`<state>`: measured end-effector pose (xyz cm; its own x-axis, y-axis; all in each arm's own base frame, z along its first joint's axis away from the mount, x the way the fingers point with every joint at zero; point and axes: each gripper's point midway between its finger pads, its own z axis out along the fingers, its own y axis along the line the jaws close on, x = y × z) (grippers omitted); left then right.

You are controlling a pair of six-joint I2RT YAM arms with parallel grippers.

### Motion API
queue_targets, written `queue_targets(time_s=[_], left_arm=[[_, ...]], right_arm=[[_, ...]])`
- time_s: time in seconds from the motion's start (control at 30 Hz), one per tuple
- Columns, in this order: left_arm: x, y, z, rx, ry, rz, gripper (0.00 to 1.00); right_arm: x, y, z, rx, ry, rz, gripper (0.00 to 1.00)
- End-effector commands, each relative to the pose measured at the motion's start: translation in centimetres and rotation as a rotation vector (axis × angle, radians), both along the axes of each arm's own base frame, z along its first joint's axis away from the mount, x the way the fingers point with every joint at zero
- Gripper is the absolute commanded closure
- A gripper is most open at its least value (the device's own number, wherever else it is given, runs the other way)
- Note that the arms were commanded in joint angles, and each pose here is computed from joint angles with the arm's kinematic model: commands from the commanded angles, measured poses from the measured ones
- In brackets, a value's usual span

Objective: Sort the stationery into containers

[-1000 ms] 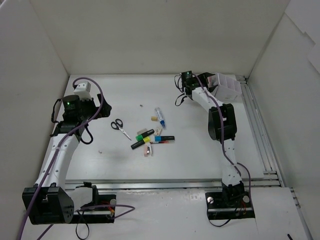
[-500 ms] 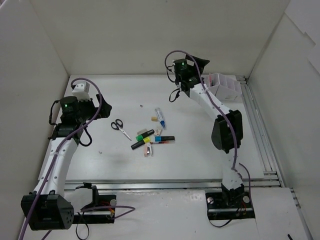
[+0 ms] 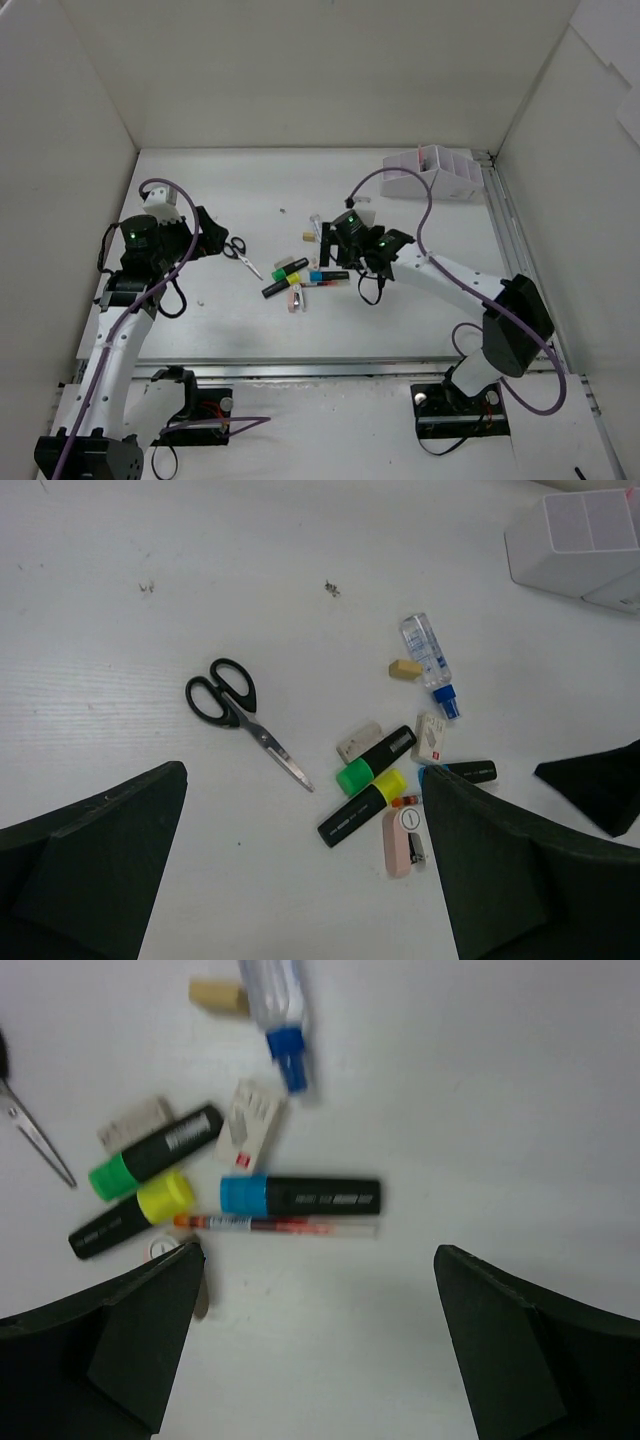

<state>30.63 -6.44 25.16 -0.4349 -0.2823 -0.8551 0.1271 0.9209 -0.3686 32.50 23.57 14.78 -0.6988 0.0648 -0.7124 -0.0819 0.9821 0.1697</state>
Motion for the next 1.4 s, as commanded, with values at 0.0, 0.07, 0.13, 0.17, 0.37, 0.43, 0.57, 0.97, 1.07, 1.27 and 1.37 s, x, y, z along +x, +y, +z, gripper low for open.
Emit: queue_targets(time_s=[0.0,0.07,0.13,0.17,0.37,0.43,0.57,0.97,1.07,1.27,1.37], left_arm=[[-0.5,-0.1,1.1,-0.036,-0.024,0.031,0.01],[-0.8,-0.1,0.8,-0.038,-0.016,0.029,0.01],[-1.2,-0.5,0.4,-0.047,-0.012,0.014,0.01],[-1.3,-0.6,0.3,-0.051,-0.011,0.015,0.0],[-1.6,-0.3,0.9,-0.04,-0.028,0.02,0.0],[-1.6,-0.5,1.2,-0.03,-0.036,0.005,0.01],[-1.8,-0.8,1.1,-0.008,-0.046,-0.007,0.01],[-1.4,-0.3,1.1,0.012,-0.054,0.012,0.0],[-1.1,-0.2,1.2,0.018,-0.055,0.019,0.01],[-0.5,0.0,1.3,0.032,-0.053,0.023,0.0],[-0.4,0.0,1.2,0.036,-0.049,0.024,0.0]], right_arm=[[-4.7,4.5,-3.6,0.243,0.222,-0.164,0.02],[-5.6,5.0,-5.7,0.248,0.282,-0.208,0.02],[-6.0,5.6,-7.1,0.264,0.322,-0.263,0.02],[-5.7,5.3,-7.5,0.254,0.303,-0.3,0.02],[-5.1,3.7,-10.3,0.218,0.252,-0.481,0.02],[-4.5,3.2,-10.8,0.184,0.213,-0.512,0.02],[-3.4,3.5,-10.9,0.129,0.173,-0.528,0.02],[-3.1,2.0,-12.4,-0.015,0.15,-0.563,0.02],[-3.0,1.7,-12.4,-0.072,0.134,-0.557,0.02],[-3.8,1.5,-13.4,-0.173,0.167,-0.524,0.03],[-4.9,1.3,-13.7,-0.182,0.189,-0.516,0.06]])
